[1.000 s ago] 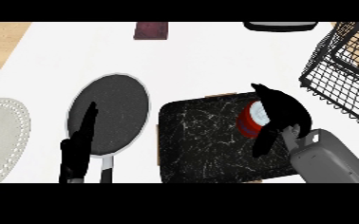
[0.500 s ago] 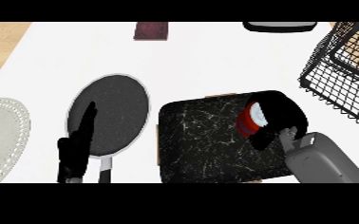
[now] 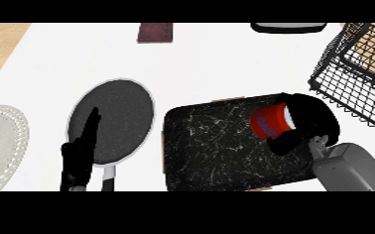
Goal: Pick the can from the tray and place it in the tiered basket
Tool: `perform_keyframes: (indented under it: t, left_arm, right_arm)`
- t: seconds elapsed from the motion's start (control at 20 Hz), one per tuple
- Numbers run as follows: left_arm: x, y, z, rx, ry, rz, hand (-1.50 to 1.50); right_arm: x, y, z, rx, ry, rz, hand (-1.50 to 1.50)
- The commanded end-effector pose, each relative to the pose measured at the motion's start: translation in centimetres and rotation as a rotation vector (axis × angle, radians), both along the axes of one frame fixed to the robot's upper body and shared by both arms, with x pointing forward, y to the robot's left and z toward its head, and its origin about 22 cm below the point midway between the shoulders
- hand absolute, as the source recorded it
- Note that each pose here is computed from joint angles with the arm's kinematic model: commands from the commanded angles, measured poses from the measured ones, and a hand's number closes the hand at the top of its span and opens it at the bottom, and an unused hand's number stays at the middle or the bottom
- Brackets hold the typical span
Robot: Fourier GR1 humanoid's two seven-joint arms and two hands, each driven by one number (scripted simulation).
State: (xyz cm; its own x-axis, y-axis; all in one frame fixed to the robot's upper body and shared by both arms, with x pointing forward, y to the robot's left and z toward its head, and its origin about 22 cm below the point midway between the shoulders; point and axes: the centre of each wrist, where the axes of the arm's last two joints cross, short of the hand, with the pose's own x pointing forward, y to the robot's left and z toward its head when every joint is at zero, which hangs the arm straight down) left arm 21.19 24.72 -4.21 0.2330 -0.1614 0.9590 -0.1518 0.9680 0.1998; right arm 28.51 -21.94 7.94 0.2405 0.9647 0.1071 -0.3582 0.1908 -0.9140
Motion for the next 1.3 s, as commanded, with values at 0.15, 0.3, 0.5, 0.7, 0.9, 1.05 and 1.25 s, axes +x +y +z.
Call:
perform_keyframes:
  t: [0.15,0.3,0.5,0.7,0.9,1.05,1.25]
  left_arm:
    - [-1.7,0.7,-1.3,-0.025,0.056,0.087,0.0]
    - [-2.5,1.2,-1.1,-0.019,0.059,0.094,0.0]
    - [-2.7,2.1,-1.6,-0.001,0.073,0.085,0.0]
    - [-2.4,2.7,-1.0,-0.007,0.065,0.073,0.0]
    - [-2.2,1.4,-1.8,-0.021,0.079,0.069,0.0]
    - [-1.7,2.0,-0.8,-0.011,0.035,0.037,0.0]
    - [-2.2,1.7,-1.2,0.003,0.043,0.013,0.0]
  right_arm:
    - [-3.5,-16.4,1.1,-0.002,-0.084,-0.264,1.5]
    - [-5.5,-21.8,3.7,0.044,-0.186,-0.301,1.5]
    - [-7.2,-24.6,7.9,0.233,-0.392,-0.366,1.5]
    - [-8.6,-26.7,12.8,0.344,-0.609,-0.413,1.5]
    - [-12.0,-28.5,19.1,0.225,-0.711,-0.334,1.5]
    - [-15.1,-29.2,19.6,0.187,-0.731,-0.338,1.5]
    - [-16.5,-28.0,23.8,0.184,-0.749,-0.373,1.5]
